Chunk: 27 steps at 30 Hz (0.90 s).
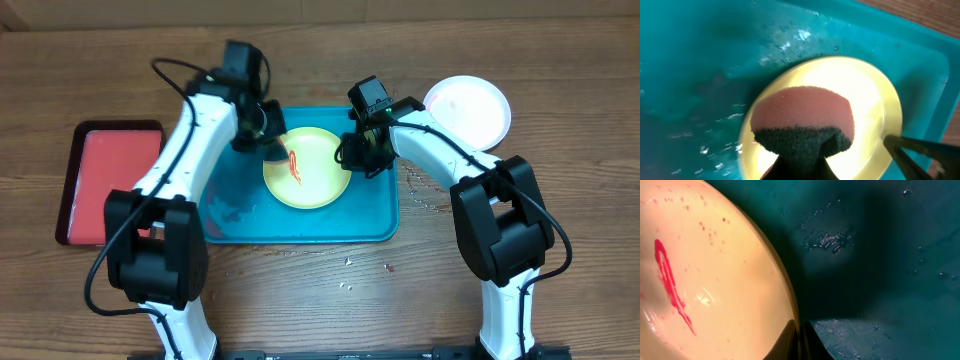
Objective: Clean dirty plates on tray and stack at the side
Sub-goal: 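Scrub the yellow plate with the sponge in the left gripper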
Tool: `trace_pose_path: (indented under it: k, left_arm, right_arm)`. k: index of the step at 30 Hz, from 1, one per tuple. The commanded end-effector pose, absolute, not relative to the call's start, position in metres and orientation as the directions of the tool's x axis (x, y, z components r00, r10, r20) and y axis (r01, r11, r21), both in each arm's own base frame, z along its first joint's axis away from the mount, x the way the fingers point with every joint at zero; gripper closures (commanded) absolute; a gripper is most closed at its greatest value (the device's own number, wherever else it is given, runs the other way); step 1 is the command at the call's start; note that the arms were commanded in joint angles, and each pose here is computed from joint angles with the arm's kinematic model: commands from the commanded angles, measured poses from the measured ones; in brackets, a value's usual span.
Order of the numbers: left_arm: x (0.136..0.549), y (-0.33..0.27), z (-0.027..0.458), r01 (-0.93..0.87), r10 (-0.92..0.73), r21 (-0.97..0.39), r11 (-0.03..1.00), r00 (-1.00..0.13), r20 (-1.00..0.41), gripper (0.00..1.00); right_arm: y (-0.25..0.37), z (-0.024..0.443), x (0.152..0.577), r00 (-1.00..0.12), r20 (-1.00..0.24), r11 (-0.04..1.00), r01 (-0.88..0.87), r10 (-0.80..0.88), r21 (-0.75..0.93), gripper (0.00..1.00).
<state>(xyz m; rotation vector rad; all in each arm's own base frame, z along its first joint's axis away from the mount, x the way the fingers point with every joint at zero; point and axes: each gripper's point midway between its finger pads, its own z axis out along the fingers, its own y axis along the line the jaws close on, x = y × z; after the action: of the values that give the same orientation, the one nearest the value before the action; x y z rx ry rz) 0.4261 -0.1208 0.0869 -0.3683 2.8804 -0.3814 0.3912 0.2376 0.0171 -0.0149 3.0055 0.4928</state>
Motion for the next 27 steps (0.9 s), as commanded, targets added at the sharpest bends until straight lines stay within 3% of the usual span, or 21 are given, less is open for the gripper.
trace_pose_path:
  k: [1, 3, 6, 10, 14, 16, 18, 20, 27]
  left_arm:
    - [0.419, -0.142, 0.068, -0.251, -0.31, -0.312, 0.916, -0.938, -0.157, 0.96]
    - [0.42, -0.15, 0.064, -0.229, -0.294, -0.32, 0.919, -0.94, -0.172, 0.96]
    - [0.421, -0.163, 0.063, -0.205, -0.278, -0.332, 0.921, -0.942, -0.189, 0.96]
    - [0.424, -0.174, 0.066, -0.173, -0.257, -0.34, 0.924, -0.941, -0.22, 0.96]
    - [0.426, -0.179, 0.067, -0.157, -0.247, -0.338, 0.928, -0.939, -0.24, 0.96]
    - [0.427, -0.181, 0.067, -0.153, -0.244, -0.335, 0.93, -0.937, -0.248, 0.96]
    - [0.428, -0.18, 0.067, -0.155, -0.245, -0.328, 0.932, -0.936, -0.253, 0.96]
    - [0.427, -0.18, 0.066, -0.156, -0.245, -0.327, 0.932, -0.936, -0.251, 0.96]
    - [0.427, -0.183, 0.052, -0.163, -0.263, -0.347, 0.924, -0.928, -0.264, 0.96]
  right_arm:
    - [0.24, 0.01, 0.39, -0.994, -0.064, 0.946, 0.066, 0.09, 0.317, 0.96]
    - [0.24, 0.011, 0.392, -0.993, -0.072, 0.946, 0.063, 0.09, 0.318, 0.96]
    - [0.239, 0.011, 0.397, -0.992, -0.102, 0.95, 0.044, 0.079, 0.309, 0.71]
    - [0.237, 0.013, 0.407, -0.987, -0.157, 0.953, -0.025, 0.024, 0.302, 0.65]
    - [0.238, 0.014, 0.416, -0.976, -0.217, 0.957, -0.089, -0.027, 0.278, 0.66]
    - [0.237, 0.015, 0.418, -0.971, -0.235, 0.956, -0.113, -0.048, 0.27, 0.73]
    - [0.233, 0.014, 0.421, -0.968, -0.246, 0.963, -0.107, -0.044, 0.246, 0.9]
    - [0.232, 0.014, 0.422, -0.967, -0.25, 0.966, -0.104, -0.043, 0.235, 0.96]
    - [0.232, 0.014, 0.421, -0.969, -0.246, 0.966, -0.098, -0.037, 0.241, 0.96]
